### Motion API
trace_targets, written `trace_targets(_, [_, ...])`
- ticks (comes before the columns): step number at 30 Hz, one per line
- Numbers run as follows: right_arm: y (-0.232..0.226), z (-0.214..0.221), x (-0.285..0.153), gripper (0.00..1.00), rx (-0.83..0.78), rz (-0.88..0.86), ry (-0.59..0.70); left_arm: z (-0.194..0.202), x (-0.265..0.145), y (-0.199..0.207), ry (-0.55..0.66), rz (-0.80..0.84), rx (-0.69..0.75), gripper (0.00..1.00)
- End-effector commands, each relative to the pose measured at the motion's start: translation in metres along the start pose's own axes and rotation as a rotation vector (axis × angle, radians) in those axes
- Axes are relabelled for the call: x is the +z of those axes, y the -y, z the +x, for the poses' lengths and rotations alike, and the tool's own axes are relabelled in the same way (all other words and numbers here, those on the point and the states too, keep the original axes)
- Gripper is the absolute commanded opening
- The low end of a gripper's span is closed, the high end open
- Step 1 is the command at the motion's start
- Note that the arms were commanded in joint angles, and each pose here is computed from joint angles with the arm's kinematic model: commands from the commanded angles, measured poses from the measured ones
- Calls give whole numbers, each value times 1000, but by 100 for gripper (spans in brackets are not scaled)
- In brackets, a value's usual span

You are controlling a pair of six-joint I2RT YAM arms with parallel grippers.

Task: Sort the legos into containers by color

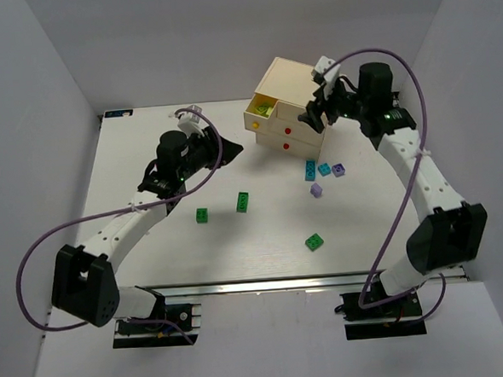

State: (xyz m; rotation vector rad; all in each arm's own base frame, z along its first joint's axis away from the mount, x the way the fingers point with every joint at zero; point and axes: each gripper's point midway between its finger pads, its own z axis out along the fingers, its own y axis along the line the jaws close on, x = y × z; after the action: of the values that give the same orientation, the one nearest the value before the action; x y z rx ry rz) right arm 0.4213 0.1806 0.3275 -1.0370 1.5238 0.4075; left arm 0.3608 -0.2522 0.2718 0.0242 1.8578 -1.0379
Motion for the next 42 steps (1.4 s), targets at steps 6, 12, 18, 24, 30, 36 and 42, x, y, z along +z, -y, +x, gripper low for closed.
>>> trace_targets(6, [34, 13, 58, 81, 19, 106, -150, -17, 35, 9, 54, 82, -81, 45])
trace_targets(12, [43, 24, 81, 81, -1, 125, -187, -19, 61, -3, 59, 65, -97, 45])
trace_targets(18, [45, 35, 93, 74, -16, 127, -220, -21, 88, -15, 60, 41, -106, 45])
trace_targets(24, [41, 52, 96, 54, -27, 120, -255, -20, 113, -30, 55, 4, -114, 45])
trace_targets(30, [33, 66, 94, 41, -42, 104, -275, -23, 131, -32, 55, -5, -104, 47])
trace_targets(36, [23, 79, 93, 32, -40, 68, -297, -24, 149, -38, 55, -9, -109, 49])
trace_targets(42, [12, 91, 94, 28, -29, 28, -316, -30, 165, -39, 74, 8, -107, 51])
